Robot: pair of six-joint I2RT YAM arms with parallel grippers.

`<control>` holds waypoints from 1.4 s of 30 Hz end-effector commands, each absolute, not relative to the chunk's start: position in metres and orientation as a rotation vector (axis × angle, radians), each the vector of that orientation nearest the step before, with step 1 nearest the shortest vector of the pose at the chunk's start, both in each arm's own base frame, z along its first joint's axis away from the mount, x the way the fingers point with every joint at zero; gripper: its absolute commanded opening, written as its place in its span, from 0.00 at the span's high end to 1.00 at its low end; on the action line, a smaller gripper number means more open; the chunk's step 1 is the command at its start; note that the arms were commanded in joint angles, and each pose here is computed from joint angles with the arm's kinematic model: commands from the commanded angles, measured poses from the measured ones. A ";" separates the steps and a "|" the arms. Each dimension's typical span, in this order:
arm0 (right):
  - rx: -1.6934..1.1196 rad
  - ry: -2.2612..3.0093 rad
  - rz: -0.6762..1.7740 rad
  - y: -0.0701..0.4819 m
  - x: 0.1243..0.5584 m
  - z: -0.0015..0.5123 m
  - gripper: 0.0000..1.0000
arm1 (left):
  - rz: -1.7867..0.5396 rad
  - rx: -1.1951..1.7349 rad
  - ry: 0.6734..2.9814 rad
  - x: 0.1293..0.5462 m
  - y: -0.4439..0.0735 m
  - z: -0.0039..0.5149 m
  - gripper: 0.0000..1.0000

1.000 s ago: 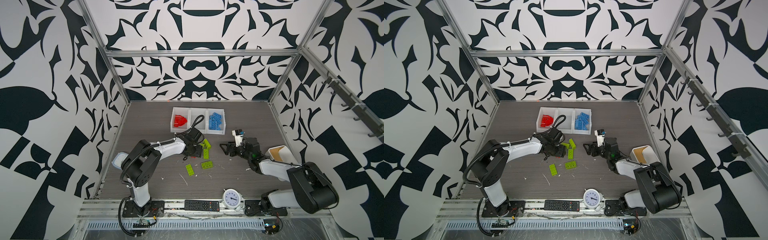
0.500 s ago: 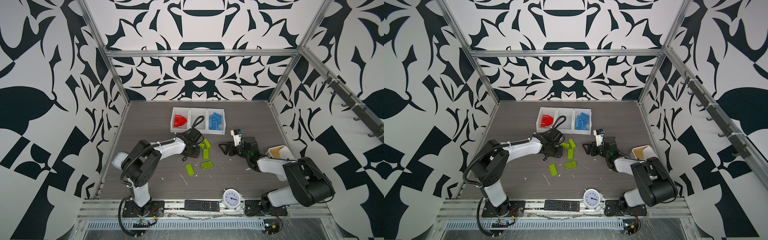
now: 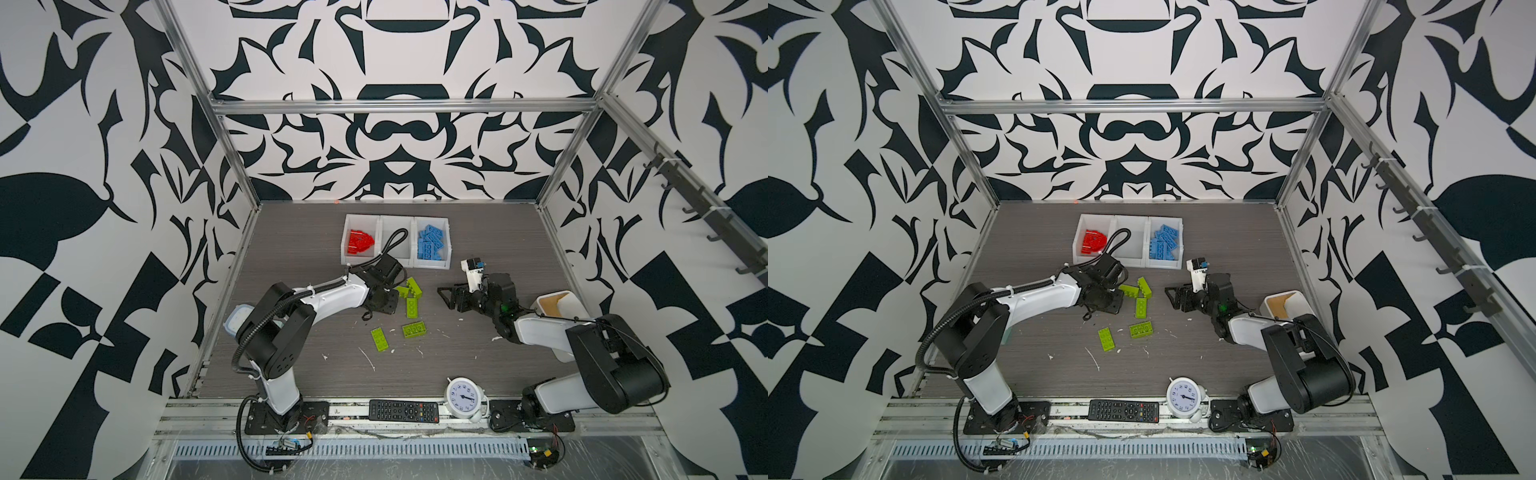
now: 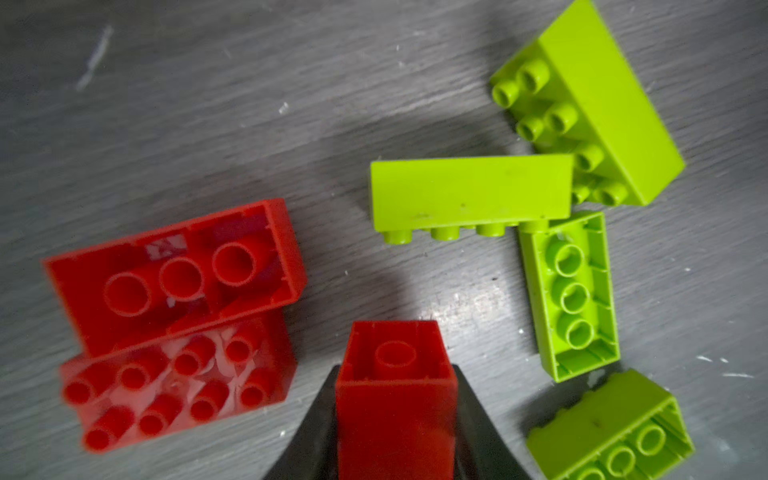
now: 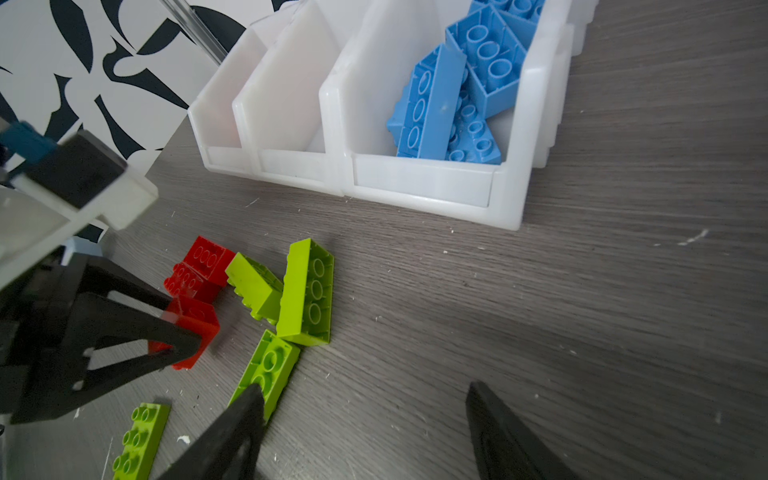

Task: Sort the legos into containers by color
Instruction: 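Close the left gripper on the red 2x2 brick and lift it, then carry the red 2x2 brick into the red compartment and open the left gripper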

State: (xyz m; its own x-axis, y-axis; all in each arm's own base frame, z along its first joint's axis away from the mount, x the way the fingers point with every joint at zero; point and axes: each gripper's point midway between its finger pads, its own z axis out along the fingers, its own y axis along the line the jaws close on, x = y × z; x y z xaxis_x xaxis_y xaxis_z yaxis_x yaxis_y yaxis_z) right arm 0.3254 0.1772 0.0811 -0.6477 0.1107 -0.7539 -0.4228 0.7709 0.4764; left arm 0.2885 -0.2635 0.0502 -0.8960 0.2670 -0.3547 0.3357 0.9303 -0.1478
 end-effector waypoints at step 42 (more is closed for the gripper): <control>-0.265 2.098 0.807 0.183 0.336 0.096 0.21 | -0.280 0.470 2.466 0.519 -0.199 0.125 0.69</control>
State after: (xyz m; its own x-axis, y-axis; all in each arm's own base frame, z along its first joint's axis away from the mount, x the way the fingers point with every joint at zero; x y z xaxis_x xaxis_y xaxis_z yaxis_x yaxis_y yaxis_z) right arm 0.3264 0.1772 0.0825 -0.6524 0.1035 -0.7507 -0.4209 0.7743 0.4726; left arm 0.5181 -0.2005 0.1345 -0.7401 0.2414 -0.6277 0.3803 0.9200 -0.0945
